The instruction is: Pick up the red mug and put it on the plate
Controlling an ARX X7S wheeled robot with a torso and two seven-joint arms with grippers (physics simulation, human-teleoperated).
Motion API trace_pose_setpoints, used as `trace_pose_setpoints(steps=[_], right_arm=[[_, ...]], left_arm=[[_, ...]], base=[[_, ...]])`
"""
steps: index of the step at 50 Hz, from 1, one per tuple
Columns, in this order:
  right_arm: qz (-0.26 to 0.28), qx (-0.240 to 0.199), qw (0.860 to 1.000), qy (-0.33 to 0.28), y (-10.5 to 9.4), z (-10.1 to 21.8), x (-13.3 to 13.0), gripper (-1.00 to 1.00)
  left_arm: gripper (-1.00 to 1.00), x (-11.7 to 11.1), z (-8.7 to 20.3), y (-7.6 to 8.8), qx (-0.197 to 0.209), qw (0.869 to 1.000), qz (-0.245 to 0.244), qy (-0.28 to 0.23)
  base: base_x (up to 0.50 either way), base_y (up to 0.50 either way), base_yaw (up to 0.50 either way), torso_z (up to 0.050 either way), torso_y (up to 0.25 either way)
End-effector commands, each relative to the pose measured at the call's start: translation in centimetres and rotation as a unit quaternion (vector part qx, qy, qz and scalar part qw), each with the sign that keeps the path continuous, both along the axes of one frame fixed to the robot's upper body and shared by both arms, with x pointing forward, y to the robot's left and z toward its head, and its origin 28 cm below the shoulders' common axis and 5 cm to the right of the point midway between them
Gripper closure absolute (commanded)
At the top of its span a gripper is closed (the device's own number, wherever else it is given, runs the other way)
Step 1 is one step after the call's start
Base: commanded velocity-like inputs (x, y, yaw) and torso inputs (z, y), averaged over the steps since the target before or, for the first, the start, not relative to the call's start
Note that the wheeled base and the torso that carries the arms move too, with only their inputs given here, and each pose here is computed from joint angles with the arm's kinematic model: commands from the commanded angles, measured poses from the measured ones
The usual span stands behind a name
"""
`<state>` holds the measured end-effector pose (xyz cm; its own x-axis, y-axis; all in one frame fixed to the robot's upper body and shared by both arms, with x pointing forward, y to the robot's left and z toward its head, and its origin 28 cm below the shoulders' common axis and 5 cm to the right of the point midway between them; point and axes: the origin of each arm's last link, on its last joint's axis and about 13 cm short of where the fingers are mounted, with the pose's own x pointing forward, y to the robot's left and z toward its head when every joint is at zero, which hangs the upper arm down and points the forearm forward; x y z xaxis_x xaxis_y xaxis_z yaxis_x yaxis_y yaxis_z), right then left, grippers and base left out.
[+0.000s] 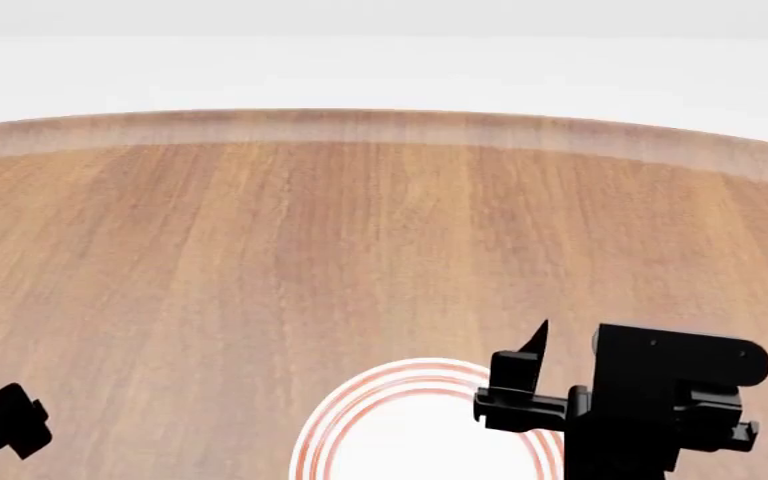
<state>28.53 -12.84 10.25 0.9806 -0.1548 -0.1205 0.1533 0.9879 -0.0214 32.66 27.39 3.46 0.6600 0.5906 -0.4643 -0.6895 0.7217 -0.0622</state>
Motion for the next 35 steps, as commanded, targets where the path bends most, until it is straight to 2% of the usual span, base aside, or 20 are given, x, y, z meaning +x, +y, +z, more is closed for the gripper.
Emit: trace_pose_setpoints(steps=[1, 9, 10, 27, 35], right_arm=[[0.001, 0.015, 1.000, 0.000, 0.0, -0.2, 0.2, -1.00], [0.000, 0.016, 1.000, 0.002, 0.1, -0.3, 0.3, -1.00], [0.001, 0.016, 1.000, 0.002, 0.1, -0.3, 0.3, -1.00], [0.004, 0.018, 1.000, 0.001, 0.1, -0.4, 0.0, -1.00], [0.005, 0.019, 1.000, 0.003, 0.1, -0.4, 0.1, -1.00]], left_arm=[[-1.00, 0.9, -1.5, 0.3, -0.018, 1.000, -0.001, 0.019], [-1.00, 1.2, -2.2, 0.4, -0.024, 0.999, -0.004, 0.030], [1.00, 1.2, -2.3, 0.4, -0.024, 0.999, -0.005, 0.030], [1.00, 1.3, -2.6, 0.4, -0.026, 0.999, -0.006, 0.035], [1.00, 1.0, -2.2, 0.4, -0.007, 0.999, -0.024, 0.037]], base=[[0.00, 0.00, 0.00, 0.000, 0.000], [0.00, 0.00, 0.00, 0.000, 0.000], [0.00, 0.00, 0.00, 0.000, 0.000], [0.00, 0.00, 0.00, 0.000, 0.000], [0.00, 0.00, 0.00, 0.000, 0.000]])
